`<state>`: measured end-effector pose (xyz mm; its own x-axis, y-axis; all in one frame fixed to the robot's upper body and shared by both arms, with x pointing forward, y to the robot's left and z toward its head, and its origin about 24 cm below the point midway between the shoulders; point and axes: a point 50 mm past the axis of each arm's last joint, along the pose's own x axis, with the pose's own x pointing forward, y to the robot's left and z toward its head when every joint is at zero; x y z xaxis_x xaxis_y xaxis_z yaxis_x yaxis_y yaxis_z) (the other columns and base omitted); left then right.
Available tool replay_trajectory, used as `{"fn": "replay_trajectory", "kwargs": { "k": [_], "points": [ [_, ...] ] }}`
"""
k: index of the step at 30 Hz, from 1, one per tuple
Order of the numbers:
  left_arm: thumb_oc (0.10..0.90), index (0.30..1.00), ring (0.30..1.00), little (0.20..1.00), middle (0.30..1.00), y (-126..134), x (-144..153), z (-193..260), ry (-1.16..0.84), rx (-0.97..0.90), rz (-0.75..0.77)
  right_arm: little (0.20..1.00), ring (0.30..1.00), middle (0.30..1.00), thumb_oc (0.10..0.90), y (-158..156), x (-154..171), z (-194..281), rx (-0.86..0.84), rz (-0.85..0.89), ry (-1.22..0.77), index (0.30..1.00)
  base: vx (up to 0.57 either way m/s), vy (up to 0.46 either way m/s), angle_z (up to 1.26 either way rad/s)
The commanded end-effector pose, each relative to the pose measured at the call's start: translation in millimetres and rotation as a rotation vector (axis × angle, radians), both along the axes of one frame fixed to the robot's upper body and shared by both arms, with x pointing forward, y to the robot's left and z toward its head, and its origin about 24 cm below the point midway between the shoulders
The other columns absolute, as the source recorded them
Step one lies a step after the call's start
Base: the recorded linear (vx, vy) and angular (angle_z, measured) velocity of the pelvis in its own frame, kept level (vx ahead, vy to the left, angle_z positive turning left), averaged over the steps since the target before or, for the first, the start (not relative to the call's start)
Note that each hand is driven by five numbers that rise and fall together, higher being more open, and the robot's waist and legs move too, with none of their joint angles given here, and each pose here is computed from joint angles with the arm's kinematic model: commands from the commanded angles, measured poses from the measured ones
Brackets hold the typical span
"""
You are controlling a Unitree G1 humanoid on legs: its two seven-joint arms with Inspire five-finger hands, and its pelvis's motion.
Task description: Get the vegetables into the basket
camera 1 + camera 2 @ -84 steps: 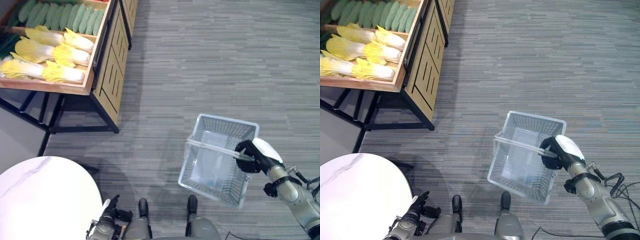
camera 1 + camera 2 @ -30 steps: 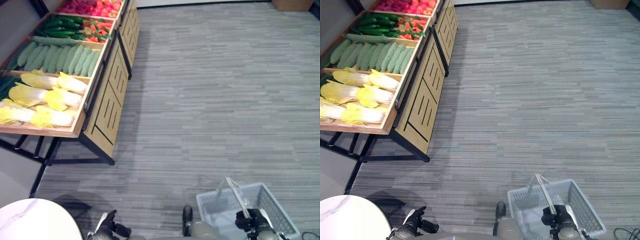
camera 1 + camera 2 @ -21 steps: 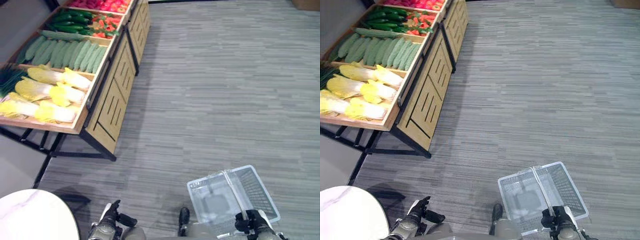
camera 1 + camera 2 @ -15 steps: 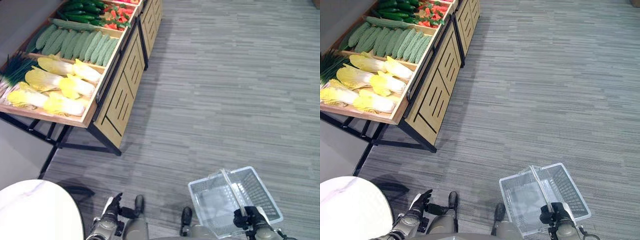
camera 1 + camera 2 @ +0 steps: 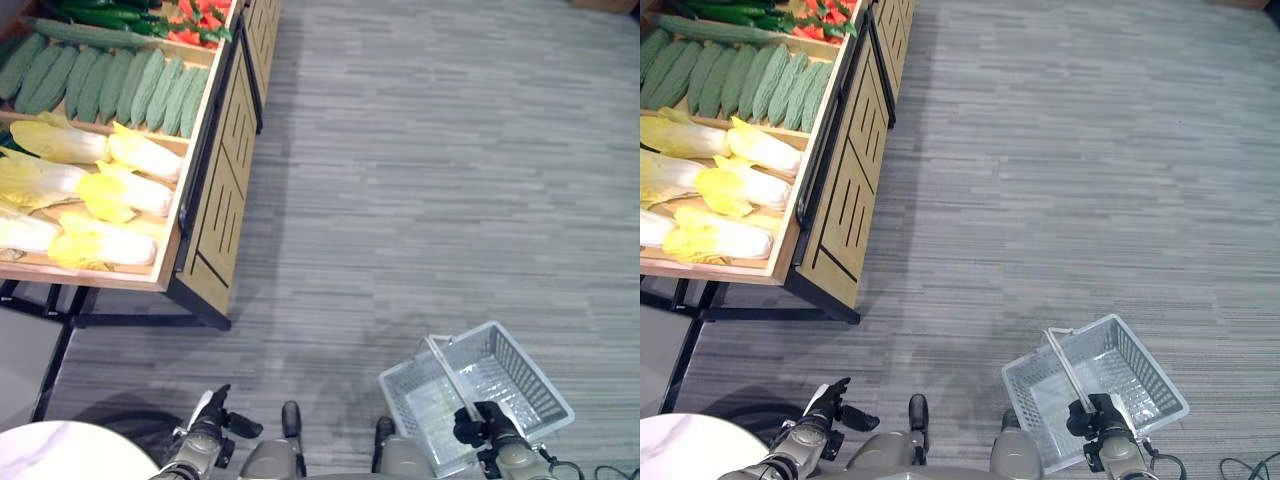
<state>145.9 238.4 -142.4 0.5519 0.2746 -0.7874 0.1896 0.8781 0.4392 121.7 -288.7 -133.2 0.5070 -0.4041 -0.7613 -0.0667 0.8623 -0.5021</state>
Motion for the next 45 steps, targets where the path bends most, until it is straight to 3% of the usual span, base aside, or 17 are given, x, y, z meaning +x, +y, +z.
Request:
{"fn": "replay_trajectory", "kwargs": {
  "k": [1,12,18,27,36,45],
  "points": [
    [0.9,1.0,1.0,1.0,1.0,11.2,-5.9,0.9,0.004,0.036,0.024,0.3,0.3,0.3,0.4,-4.0,-3.0,2.1,-0.013,-0.014,-0.027,0.3,0.1,0.01,0.16],
    [0.9,1.0,1.0,1.0,1.0,9.5,-13.4,-3.1,0.043,0.028,0.031,0.3,0.3,0.3,0.4,-2.4,1.6,3.6,-0.005,-0.016,-0.051,0.3,0.19,-0.08,0.23],
    [0.9,1.0,1.0,1.0,1.0,-2.9,-31.1,-12.0,0.084,-0.024,0.073,0.3,0.3,0.3,0.4,-18.5,-17.5,3.3,-0.027,-0.06,0.003,0.3,0.25,-0.285,0.16],
    [0.9,1.0,1.0,1.0,1.0,-10.0,-17.4,-9.6,0.052,-0.03,0.075,0.3,0.3,0.3,0.4,-28.9,-18.0,8.3,-0.063,-0.06,0.002,0.3,0.12,-0.207,0.2],
    [0.9,1.0,1.0,1.0,1.0,-5.5,-26.5,-11.4,0.085,0.004,0.034,0.3,0.3,0.3,0.4,-19.5,-29.9,0.9,-0.048,-0.048,0.04,0.3,0.25,0.105,0.03],
    [0.9,1.0,1.0,1.0,1.0,-1.0,-10.3,-4.5,0.033,0.019,0.007,0.3,0.3,0.3,0.4,-6.4,-20.1,-3.0,-0.018,-0.04,0.032,0.3,0.12,0.206,-0.05]
  ]
}}
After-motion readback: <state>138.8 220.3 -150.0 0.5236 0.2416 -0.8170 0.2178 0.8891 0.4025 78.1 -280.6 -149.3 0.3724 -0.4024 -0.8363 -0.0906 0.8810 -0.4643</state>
